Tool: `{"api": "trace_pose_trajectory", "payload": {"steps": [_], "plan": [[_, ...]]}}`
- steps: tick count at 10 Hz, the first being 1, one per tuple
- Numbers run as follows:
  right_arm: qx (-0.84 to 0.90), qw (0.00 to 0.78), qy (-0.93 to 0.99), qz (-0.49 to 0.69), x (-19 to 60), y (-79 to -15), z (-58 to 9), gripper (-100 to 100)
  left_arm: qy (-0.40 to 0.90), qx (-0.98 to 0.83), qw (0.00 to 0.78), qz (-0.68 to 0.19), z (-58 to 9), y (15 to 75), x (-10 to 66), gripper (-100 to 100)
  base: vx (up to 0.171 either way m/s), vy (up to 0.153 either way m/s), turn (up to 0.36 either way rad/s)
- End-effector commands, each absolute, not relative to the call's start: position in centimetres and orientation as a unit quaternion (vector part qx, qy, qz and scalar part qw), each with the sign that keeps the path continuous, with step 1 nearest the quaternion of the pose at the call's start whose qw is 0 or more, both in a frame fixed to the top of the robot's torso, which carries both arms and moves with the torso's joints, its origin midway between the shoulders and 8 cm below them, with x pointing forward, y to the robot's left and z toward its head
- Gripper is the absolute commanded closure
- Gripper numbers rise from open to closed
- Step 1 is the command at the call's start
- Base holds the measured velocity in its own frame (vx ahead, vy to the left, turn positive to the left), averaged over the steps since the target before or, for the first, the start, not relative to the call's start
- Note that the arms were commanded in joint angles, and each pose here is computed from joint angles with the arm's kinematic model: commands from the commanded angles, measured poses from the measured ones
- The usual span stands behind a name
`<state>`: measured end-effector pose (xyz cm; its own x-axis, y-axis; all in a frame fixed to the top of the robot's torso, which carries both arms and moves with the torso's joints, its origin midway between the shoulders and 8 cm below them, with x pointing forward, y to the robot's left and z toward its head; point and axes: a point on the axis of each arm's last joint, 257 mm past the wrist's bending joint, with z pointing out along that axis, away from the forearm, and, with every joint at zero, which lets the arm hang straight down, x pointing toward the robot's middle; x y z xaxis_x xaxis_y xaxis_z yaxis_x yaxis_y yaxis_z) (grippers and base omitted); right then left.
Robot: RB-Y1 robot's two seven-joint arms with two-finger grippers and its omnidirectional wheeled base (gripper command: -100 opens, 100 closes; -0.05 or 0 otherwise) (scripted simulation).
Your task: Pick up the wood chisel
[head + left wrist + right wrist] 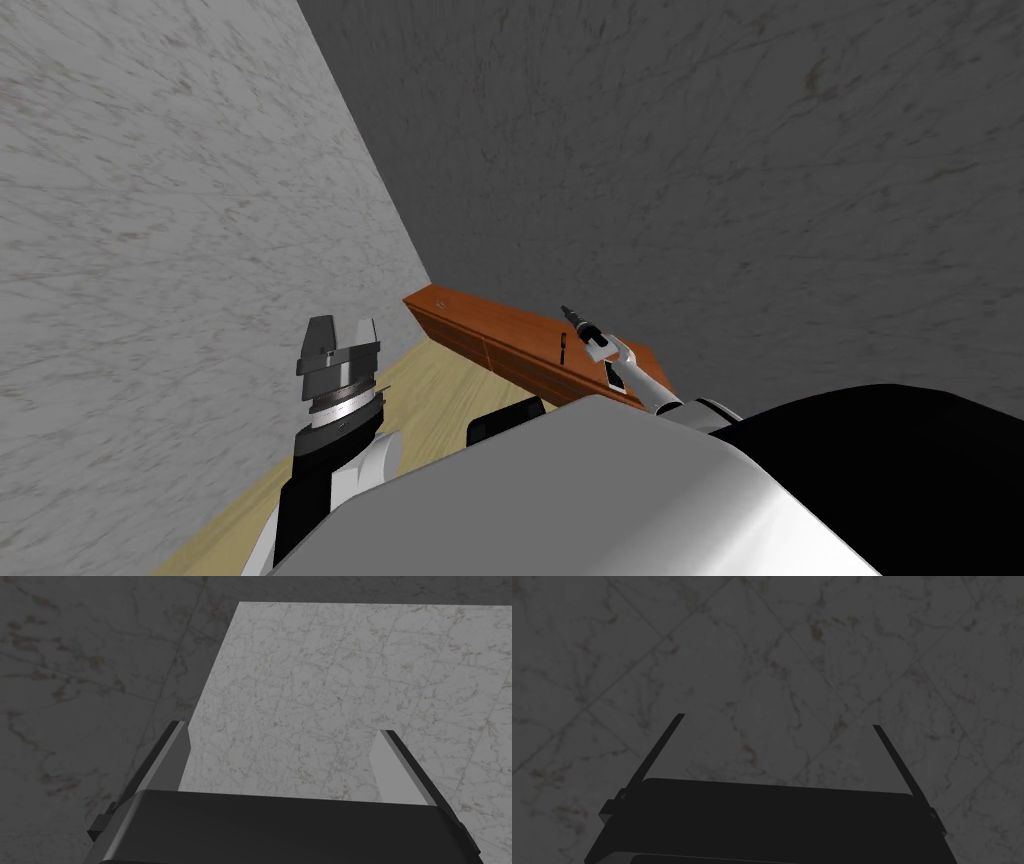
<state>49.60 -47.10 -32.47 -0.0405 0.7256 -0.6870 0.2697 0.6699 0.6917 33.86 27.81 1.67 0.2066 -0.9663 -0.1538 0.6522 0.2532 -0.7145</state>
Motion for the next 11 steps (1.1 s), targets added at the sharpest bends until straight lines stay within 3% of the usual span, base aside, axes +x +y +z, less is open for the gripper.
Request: {"api": "trace_pose_trajectory", "payload": {"steps": [1,3,11], "plan": [[0.37,0.579,0.707,0.17,48.6,-48.5,-34.5,-100,0.302,-0.26,0.732,-0.553,1.7,27.8,33.9,0,-0.015,0.002,0.122],[0.387,0.553,0.727,0.125,47.0,-51.3,-37.6,-100,0.302,-0.26,0.732,-0.553,1.7,27.8,33.9,0,-0.022,0.012,0.304],[0.438,0.476,0.762,0.034,40.0,-57.0,-45.5,-100,0.302,-0.26,0.732,-0.553,1.7,27.8,33.9,0,-0.008,0.013,0.141]]}}
